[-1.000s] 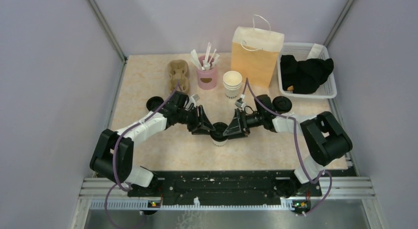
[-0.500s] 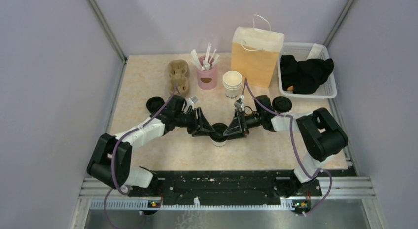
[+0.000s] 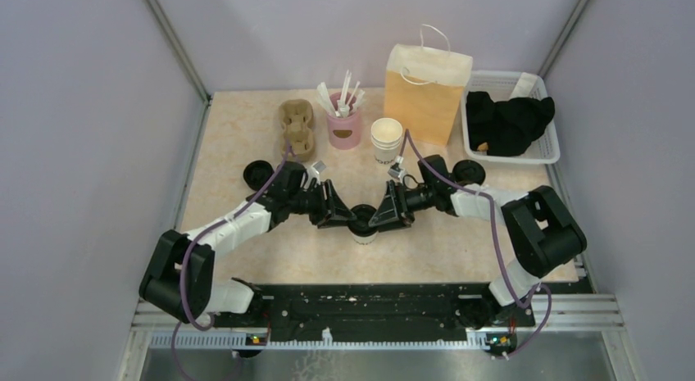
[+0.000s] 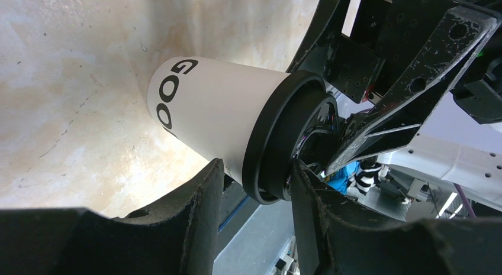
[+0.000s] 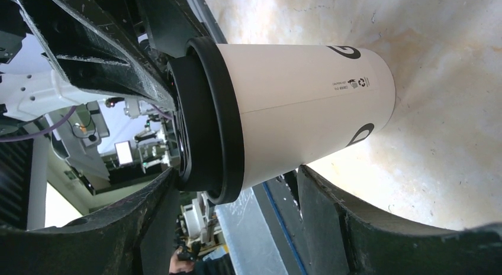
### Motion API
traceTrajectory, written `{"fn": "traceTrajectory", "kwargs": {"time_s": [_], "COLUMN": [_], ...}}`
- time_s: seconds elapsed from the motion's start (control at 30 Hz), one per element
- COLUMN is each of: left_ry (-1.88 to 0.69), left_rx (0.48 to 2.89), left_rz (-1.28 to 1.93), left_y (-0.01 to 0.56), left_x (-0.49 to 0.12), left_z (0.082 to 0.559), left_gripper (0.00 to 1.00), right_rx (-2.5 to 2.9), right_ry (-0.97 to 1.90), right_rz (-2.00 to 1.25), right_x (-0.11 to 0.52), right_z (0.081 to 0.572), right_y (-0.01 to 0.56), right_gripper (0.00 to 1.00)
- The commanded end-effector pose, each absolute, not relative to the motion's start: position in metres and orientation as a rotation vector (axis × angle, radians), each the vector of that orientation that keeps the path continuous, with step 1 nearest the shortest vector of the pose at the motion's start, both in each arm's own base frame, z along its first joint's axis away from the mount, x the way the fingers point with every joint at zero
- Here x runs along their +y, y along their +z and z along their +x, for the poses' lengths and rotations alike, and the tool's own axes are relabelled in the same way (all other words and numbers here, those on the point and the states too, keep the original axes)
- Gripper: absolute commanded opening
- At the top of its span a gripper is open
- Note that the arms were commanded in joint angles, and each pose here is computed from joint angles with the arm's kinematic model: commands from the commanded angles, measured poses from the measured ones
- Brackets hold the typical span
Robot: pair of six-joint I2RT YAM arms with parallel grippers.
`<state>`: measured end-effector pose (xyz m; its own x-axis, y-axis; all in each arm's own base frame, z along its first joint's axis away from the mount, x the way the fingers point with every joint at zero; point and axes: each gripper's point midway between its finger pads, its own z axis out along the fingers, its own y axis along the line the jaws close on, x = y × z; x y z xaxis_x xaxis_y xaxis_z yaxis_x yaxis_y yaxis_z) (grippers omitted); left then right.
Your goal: Pack the takeout coffee
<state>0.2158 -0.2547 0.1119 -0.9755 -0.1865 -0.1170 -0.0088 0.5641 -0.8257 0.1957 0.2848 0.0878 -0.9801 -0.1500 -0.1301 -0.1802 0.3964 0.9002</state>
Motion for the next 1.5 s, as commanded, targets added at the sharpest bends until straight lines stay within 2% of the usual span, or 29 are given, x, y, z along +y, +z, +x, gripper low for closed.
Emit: {"fn": "traceTrajectory", "kwargs": {"time_s": [0.0, 0.3, 0.47, 0.6, 0.73, 0.87, 1.07, 1.17, 1.3, 1.47], "left_ry": [-0.912, -0.871, -0.924, -1.018, -1.031, -1.080, -1.135, -0.999, -0.632, -0.500], "left_rx": [2.884, 2.880, 2.869, 2.797, 2.730, 2.696, 2.615, 2.625, 2.592, 2.399], "left_rz": [-0.339, -0.336, -0.300, -0.220, -0.144, -0.111, -0.065, -0.063, -0.231, -0.381], "left_y": [0.024, 0.024, 0.030, 0.062, 0.098, 0.118, 0.149, 0.162, 0.178, 0.202], "left_x": [-0.204, -0.198, -0.203, -0.219, -0.226, -0.232, -0.237, -0.221, -0.166, -0.124], "left_z": [0.184, 0.181, 0.181, 0.199, 0.217, 0.222, 0.227, 0.227, 0.224, 0.214], "left_gripper": [0.50, 0.49, 0.51, 0.57, 0.67, 0.73, 0.88, 0.90, 0.97, 0.98], "right_rx": [2.995, 2.960, 2.949, 2.785, 2.669, 2.605, 2.537, 2.518, 2.549, 2.520], "right_ry": [0.470, 0.229, 0.481, 0.762, 0.833, 0.807, 0.638, 0.495, 0.335, 0.260], "right_rz": [-0.079, -0.041, -0.086, -0.164, -0.270, -0.374, -0.568, -0.686, -0.805, -0.876], "right_x": [0.174, 0.159, 0.193, 0.231, 0.243, 0.245, 0.254, 0.268, 0.290, 0.318], "right_z": [0.196, 0.196, 0.200, 0.222, 0.234, 0.242, 0.253, 0.253, 0.250, 0.247], "right_y": [-0.067, -0.068, -0.052, 0.024, 0.091, 0.129, 0.158, 0.166, 0.161, 0.164], "right_gripper": [0.35, 0.24, 0.25, 0.35, 0.67, 0.82, 0.90, 0.92, 0.95, 0.97]}}
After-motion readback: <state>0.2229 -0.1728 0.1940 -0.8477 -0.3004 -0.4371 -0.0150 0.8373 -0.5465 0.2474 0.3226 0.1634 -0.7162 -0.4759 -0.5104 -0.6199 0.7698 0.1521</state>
